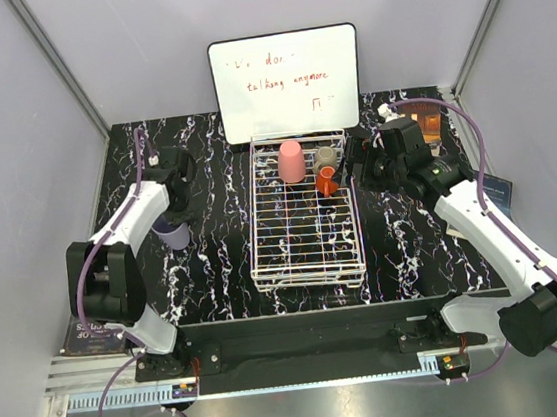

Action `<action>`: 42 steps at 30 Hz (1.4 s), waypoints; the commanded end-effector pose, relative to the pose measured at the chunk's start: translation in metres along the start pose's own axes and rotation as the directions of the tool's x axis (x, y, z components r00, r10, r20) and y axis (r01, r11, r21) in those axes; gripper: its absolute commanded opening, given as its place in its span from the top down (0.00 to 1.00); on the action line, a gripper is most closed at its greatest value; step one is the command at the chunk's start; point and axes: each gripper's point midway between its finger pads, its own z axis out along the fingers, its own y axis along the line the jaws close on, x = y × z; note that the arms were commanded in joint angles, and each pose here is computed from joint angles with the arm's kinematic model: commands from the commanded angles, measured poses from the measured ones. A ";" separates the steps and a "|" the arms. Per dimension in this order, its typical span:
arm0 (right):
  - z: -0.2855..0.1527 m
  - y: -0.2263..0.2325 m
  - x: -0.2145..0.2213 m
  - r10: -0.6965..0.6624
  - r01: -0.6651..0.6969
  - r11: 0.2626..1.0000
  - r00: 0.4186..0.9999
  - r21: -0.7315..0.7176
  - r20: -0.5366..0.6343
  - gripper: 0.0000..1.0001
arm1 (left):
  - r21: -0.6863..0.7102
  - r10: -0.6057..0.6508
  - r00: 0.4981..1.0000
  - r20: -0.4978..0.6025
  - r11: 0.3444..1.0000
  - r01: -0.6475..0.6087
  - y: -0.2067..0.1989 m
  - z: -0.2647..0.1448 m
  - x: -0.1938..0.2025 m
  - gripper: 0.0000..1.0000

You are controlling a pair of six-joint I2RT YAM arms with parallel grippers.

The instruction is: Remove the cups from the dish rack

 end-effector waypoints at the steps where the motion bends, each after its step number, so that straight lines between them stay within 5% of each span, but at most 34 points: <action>1: -0.003 0.007 -0.010 -0.014 0.014 1.000 1.000 -0.022 0.028 0.00 | 0.076 -0.034 0.992 0.123 0.997 0.025 -0.006 -0.035 -0.030 0.70; 5: -0.001 0.009 -0.014 -0.020 0.021 1.000 0.999 -0.020 0.033 0.00 | 0.083 -0.048 0.985 0.164 0.996 0.035 -0.004 -0.052 -0.039 0.64; 9: 0.000 0.016 -0.020 -0.022 0.023 0.999 0.999 -0.036 0.034 0.00 | 0.081 -0.072 0.971 0.229 0.995 0.055 0.003 -0.082 -0.052 0.40; 13: 0.006 0.024 -0.024 -0.041 0.042 0.998 0.999 -0.046 0.022 0.00 | 0.110 -0.125 0.936 0.328 0.989 0.094 0.012 -0.125 -0.065 0.29; 17: 0.015 0.045 -0.037 -0.147 0.149 0.988 0.988 -0.048 0.043 0.00 | 0.183 -0.196 0.894 0.403 0.974 0.131 0.014 -0.164 -0.071 0.26; 21: 0.060 0.052 -0.042 -0.330 0.329 0.938 0.944 0.111 -0.003 0.00 | 0.269 -0.229 0.840 0.491 0.957 0.104 0.006 -0.199 -0.071 0.25; 28: 0.130 0.050 -0.039 -0.350 0.362 0.913 0.932 0.187 -0.095 0.00 | 0.311 -0.198 0.857 0.476 0.949 0.047 -0.013 -0.195 -0.032 0.24; 42: 0.202 0.064 -0.067 -0.378 0.374 0.898 0.925 0.231 -0.031 0.00 | 0.379 -0.202 0.840 0.503 0.925 -0.005 -0.018 -0.197 0.008 0.24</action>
